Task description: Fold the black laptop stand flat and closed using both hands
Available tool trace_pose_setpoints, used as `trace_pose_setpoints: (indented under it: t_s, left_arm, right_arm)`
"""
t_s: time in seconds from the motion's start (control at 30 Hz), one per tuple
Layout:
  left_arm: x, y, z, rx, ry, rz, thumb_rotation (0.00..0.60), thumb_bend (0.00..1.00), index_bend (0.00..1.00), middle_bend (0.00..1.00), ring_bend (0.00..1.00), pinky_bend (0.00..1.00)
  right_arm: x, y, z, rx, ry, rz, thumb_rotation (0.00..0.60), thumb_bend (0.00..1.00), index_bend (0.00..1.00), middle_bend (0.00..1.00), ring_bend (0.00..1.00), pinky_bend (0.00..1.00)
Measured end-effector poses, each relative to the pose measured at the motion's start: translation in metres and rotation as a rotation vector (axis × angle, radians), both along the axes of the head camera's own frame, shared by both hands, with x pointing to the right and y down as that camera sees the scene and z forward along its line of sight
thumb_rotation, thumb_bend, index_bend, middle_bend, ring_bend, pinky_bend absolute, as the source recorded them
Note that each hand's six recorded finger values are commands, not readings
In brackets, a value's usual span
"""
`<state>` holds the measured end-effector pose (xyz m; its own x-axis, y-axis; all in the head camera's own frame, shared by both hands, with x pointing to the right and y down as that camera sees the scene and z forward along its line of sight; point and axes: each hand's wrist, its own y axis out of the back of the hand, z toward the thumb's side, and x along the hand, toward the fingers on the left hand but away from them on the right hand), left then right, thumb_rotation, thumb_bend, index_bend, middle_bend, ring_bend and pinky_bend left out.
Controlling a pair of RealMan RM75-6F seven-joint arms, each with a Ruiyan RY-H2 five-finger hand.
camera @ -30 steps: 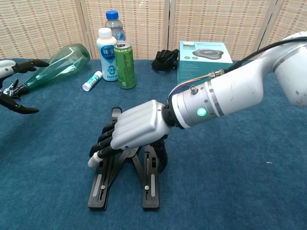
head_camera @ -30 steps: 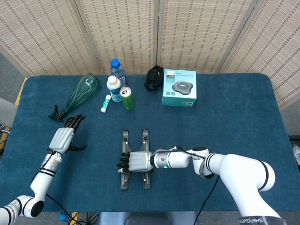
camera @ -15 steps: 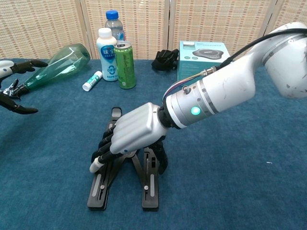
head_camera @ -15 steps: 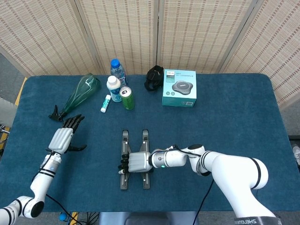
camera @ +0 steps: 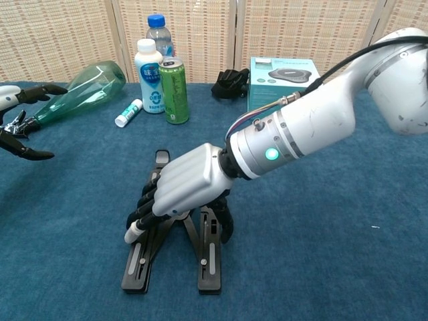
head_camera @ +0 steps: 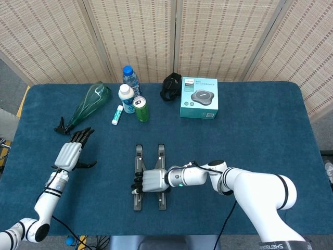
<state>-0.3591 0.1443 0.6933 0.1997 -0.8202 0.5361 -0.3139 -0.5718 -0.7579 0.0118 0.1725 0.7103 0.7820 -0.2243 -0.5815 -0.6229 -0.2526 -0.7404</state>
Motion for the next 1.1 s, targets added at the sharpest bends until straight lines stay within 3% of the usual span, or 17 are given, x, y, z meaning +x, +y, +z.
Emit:
trace_pose_setpoints:
  t_s: [0.67, 0.93, 1.1]
  left_arm:
    - [-0.003, 0.001, -0.001, 0.008, 0.011, -0.014, 0.6, 0.15, 0.0, 0.01, 0.0, 0.0]
    - [-0.002, 0.001, 0.0, 0.008, 0.015, -0.013, 0.6, 0.15, 0.0, 0.01, 0.0, 0.0]
    - [-0.001, 0.001, 0.0, 0.008, 0.017, -0.011, 0.6, 0.15, 0.0, 0.01, 0.0, 0.0]
  right_arm:
    - [-0.012, 0.005, 0.004, 0.022, -0.009, -0.018, 0.6, 0.0, 0.0, 0.01, 0.0, 0.0]
    - [-0.012, 0.003, 0.003, 0.014, -0.044, 0.005, 0.6, 0.0, 0.01, 0.24, 0.0, 0.0]
    - [-0.012, 0.002, 0.003, 0.005, -0.059, 0.017, 0.6, 0.0, 0.11, 0.33, 0.0, 0.0]
